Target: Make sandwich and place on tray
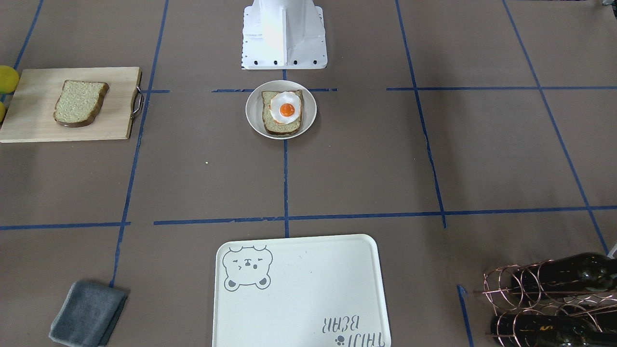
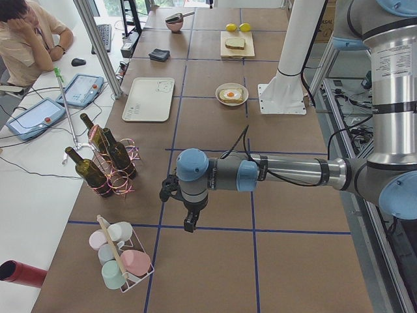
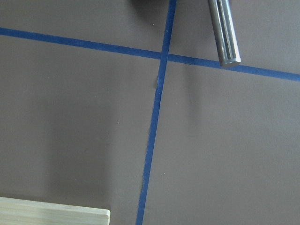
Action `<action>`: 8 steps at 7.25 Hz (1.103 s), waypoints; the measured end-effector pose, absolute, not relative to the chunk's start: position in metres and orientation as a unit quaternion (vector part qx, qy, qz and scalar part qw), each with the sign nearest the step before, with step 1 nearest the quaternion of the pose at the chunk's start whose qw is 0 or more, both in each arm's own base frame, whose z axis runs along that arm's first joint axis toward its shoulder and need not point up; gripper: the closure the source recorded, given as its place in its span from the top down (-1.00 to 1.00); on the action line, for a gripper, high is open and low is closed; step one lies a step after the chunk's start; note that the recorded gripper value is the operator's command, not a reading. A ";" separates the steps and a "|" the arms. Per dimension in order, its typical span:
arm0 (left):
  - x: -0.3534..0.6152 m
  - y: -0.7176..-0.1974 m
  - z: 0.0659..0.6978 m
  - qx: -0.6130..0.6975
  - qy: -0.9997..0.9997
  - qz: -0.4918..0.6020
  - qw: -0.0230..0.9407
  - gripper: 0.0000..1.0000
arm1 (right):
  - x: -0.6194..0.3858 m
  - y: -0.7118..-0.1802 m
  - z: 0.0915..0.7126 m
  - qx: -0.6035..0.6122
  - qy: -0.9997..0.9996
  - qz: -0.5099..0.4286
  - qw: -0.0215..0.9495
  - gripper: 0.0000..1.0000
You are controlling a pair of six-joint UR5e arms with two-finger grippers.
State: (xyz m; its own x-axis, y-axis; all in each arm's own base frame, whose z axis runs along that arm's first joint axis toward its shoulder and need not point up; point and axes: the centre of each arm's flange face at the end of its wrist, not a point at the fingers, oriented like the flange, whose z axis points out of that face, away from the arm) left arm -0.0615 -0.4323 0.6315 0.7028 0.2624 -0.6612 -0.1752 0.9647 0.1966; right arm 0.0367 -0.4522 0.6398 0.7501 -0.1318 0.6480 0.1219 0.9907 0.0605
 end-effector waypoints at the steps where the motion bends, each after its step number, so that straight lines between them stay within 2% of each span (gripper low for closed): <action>1: -0.061 -0.433 0.630 0.060 0.366 0.120 0.921 1.00 | 0.037 -0.452 0.640 0.007 -0.347 -0.068 0.935 1.00; 8: -0.060 -0.449 0.592 0.094 0.362 0.132 0.918 1.00 | 0.034 -0.458 0.601 0.041 -0.357 -0.079 0.930 1.00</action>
